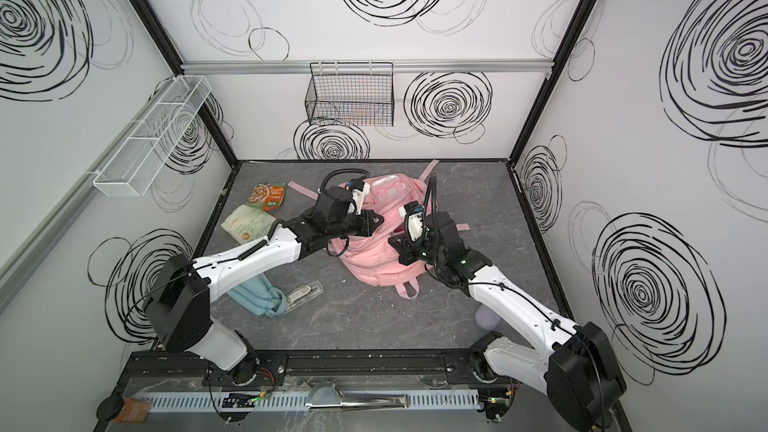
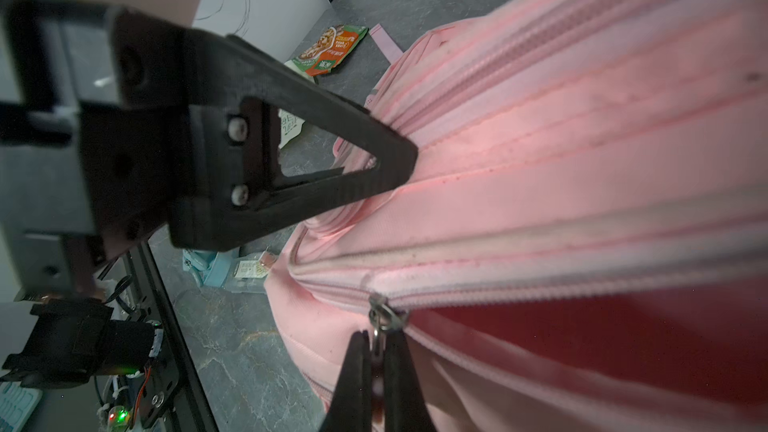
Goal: Pack the student bag
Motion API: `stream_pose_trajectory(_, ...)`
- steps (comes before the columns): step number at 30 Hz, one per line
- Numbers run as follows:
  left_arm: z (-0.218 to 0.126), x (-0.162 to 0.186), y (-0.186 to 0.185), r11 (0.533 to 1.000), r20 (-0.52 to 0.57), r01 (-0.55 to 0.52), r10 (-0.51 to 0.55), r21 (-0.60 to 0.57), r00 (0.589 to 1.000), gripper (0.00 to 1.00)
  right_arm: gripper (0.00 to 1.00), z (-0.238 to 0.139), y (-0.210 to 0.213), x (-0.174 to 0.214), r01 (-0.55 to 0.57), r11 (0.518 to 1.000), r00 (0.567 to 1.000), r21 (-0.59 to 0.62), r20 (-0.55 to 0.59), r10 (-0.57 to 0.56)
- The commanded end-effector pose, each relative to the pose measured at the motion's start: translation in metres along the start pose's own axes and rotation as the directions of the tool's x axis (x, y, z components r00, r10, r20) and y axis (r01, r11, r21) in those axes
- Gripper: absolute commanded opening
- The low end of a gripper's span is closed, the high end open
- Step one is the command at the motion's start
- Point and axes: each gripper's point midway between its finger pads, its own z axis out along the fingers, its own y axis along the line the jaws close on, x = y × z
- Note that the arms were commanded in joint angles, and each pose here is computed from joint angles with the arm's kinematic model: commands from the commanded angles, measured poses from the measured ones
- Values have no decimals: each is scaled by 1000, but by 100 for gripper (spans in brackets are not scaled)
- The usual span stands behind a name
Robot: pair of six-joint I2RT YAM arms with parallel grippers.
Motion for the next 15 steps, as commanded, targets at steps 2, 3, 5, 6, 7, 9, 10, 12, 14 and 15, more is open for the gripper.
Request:
stream_pose_trajectory(2,-57,-125,-63,953,384,93,-204,288,901,0,0,-4,20,15,20,997,999,-77,-37,-23)
stream_pose_trajectory(3,-55,-129,-65,952,384,95,-207,291,900,0,0,-4,24,13,21,995,999,-93,-37,-25)
stream_pose_trajectory(5,-47,-133,-68,946,371,117,-230,304,900,0,0,-4,38,11,31,990,999,-140,-40,-37)
stream_pose_trajectory(6,-43,-135,-68,940,364,133,-248,314,898,0,0,-3,46,12,37,986,998,-165,-42,-45)
stream_pose_trajectory(7,-40,-136,-69,932,354,152,-271,329,895,0,0,-2,54,14,47,981,997,-186,-46,-57)
stream_pose_trajectory(9,-35,-140,-70,917,344,186,-312,354,886,0,0,2,61,20,60,978,995,-199,-62,-73)
stream_pose_trajectory(10,-34,-143,-71,910,345,198,-330,365,879,0,0,4,62,25,61,979,994,-194,-77,-78)
stream_pose_trajectory(12,-33,-148,-73,905,355,208,-345,372,869,0,0,8,60,35,56,981,991,-184,-108,-77)
stream_pose_trajectory(14,-33,-155,-74,906,368,204,-346,372,863,0,0,10,61,40,52,982,989,-184,-127,-76)
stream_pose_trajectory(15,-31,-159,-75,906,372,203,-346,372,861,0,0,11,62,43,51,981,988,-188,-133,-77)
